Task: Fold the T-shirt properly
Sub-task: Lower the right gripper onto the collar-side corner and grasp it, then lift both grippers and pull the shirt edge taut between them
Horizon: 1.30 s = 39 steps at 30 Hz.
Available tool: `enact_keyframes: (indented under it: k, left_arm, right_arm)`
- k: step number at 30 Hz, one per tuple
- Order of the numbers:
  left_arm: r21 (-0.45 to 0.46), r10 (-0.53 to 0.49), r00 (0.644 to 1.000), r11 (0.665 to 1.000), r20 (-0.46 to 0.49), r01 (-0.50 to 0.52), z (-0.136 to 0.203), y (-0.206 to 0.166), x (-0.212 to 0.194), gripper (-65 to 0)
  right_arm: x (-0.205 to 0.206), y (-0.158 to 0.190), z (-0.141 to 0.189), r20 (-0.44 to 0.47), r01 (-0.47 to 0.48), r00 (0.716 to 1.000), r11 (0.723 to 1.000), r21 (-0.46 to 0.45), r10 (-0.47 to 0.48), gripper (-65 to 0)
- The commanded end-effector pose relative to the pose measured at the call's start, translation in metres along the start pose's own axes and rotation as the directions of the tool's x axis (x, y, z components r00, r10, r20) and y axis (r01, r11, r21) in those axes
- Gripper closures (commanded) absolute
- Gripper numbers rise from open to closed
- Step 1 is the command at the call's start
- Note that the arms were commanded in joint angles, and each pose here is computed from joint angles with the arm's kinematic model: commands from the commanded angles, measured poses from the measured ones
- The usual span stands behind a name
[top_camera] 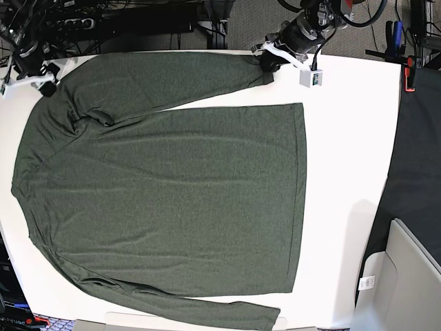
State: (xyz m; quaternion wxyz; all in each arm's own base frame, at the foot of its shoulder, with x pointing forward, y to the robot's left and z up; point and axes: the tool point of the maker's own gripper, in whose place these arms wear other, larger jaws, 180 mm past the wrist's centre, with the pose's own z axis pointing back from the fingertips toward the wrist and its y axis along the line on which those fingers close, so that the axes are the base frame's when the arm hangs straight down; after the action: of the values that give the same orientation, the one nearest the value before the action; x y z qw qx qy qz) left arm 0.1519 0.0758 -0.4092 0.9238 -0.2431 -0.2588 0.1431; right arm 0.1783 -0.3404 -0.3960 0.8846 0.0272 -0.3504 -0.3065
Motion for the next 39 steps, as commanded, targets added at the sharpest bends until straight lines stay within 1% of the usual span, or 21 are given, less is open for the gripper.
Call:
enact_keyframes:
  k: [1,10,14,15,20,22,23,25,28,29,32,34,36,39]
  left_arm:
    - [-0.012,0.0,1.0,1.0,0.012,0.0,0.002,-0.003,0.003,-0.3]
    - [-0.012,0.0,1.0,1.0,0.012,0.0,0.002,-0.003,0.003,-0.3]
    - [-0.013,0.0,1.0,1.0,0.012,0.0,0.002,-0.004,0.003,-0.3]
    - [-0.013,0.0,1.0,1.0,0.012,0.0,0.002,-0.004,0.003,-0.3]
    - [-0.012,0.0,1.0,1.0,0.012,0.0,0.002,-0.003,0.003,-0.3]
    - [-0.011,-0.001,1.0,1.0,0.012,0.001,0.002,-0.003,0.003,-0.3]
    - [-0.011,-0.001,1.0,1.0,0.012,0.001,0.002,-0.003,0.003,-0.3]
    - [-0.013,-0.003,1.0,1.0,0.016,0.003,0.003,-0.004,0.004,-0.3]
    - [-0.015,-0.005,1.0,1.0,0.019,0.006,0.005,-0.005,0.005,-0.2]
    - [-0.016,-0.007,1.0,1.0,0.02,0.008,0.006,-0.005,0.005,-0.2]
    - [-0.005,-0.028,0.999,1.0,0.02,0.028,0.01,-0.001,0.006,-0.2]
    - [0.008,-0.051,0.999,0.999,0.015,0.051,0.016,0.005,0.004,-0.2]
    - [0.015,-0.061,0.998,0.998,0.014,0.061,0.018,0.008,0.005,-0.2]
    - [0.029,-0.075,0.997,0.997,0.019,0.075,0.023,0.015,0.002,-0.2]
  right_arm:
    - [-0.028,-0.007,-0.001,-0.112,0.01,0.994,0.999,-0.032,-0.013,-24.4]
    - [-0.028,0.013,-0.01,-0.131,0.047,0.99,0.999,0.01,-0.045,-24.4]
    - [-0.037,0.018,-0.013,-0.153,0.075,0.986,0.997,0.02,-0.071,-24.1]
    - [-0.041,0.017,-0.014,-0.167,0.08,0.983,0.997,0.016,-0.076,-23.1]
    - [-0.055,0.011,-0.019,-0.204,0.106,0.973,0.994,0.001,-0.104,-9.0]
    - [-0.056,0.01,-0.019,-0.208,0.105,0.973,0.994,0.001,-0.102,-4.9]
    - [-0.056,0.011,-0.018,-0.207,0.097,0.974,0.995,0.009,-0.093,-3.4]
    - [-0.057,0.016,-0.014,-0.207,0.06,0.977,0.996,0.065,-0.045,-0.2]
    - [-0.061,0.016,-0.006,-0.212,0.018,0.977,0.992,0.127,0.01,-0.4]
    - [-0.058,0.012,-0.002,-0.21,-0.001,0.977,0.991,0.132,0.029,-0.4]
    - [-0.059,0.003,0.007,-0.22,-0.006,0.975,0.99,0.138,0.036,-0.4]
    - [-0.06,-0.01,0.018,-0.222,0.017,0.975,0.992,0.124,0.011,-0.4]
    - [-0.049,-0.025,0.031,-0.191,0.022,0.982,0.995,0.101,-0.003,-0.4]
    - [-0.034,-0.039,0.046,-0.154,0.004,0.988,0.997,0.079,0.008,-0.4]
